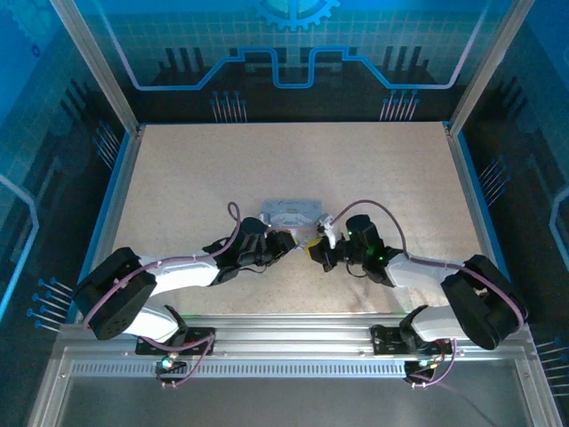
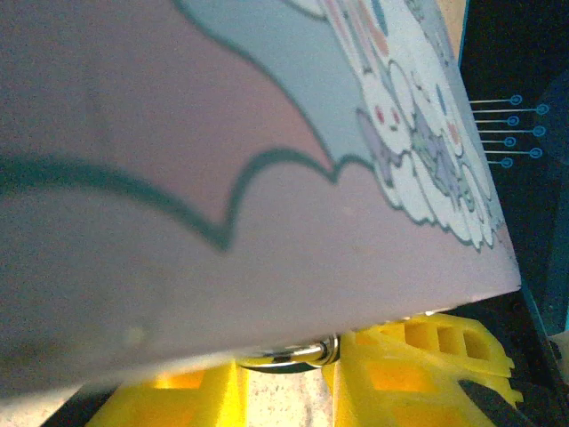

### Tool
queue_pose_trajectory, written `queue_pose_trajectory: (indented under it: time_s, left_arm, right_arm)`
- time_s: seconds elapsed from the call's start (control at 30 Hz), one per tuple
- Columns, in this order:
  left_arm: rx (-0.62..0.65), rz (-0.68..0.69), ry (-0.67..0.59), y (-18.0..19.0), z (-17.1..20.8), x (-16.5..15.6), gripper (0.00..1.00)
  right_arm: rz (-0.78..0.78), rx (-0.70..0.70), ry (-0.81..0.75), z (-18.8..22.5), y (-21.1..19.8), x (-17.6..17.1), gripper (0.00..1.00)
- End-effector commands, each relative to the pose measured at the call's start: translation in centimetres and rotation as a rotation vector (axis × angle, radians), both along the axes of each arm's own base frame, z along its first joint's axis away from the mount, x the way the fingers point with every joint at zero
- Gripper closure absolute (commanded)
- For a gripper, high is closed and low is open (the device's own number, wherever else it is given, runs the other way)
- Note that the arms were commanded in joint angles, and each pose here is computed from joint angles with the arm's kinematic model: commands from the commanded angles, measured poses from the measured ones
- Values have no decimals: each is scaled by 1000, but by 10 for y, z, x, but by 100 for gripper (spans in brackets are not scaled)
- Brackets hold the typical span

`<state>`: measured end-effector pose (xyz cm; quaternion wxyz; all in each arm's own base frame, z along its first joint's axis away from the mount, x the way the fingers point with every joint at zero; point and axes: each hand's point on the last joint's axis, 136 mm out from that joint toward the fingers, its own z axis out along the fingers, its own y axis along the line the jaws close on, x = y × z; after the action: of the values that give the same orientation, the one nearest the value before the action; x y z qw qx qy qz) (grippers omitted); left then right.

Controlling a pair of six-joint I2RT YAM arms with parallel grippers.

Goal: Unlock the padlock with the key

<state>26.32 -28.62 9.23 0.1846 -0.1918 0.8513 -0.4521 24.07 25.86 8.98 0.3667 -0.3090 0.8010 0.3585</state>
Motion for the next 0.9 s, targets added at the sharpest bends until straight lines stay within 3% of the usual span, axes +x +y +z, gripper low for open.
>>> queue_pose_trajectory:
  time_s: [0.0, 0.87]
  left_arm:
    - [-78, -14, -14, -4, 16, -1, 74]
    - [-79, -5, -21, 3, 24, 0, 74]
  right_arm:
    - [-10, 38, -43, 12, -1, -1, 99]
    - [-3, 68, -27, 10, 2, -7, 99]
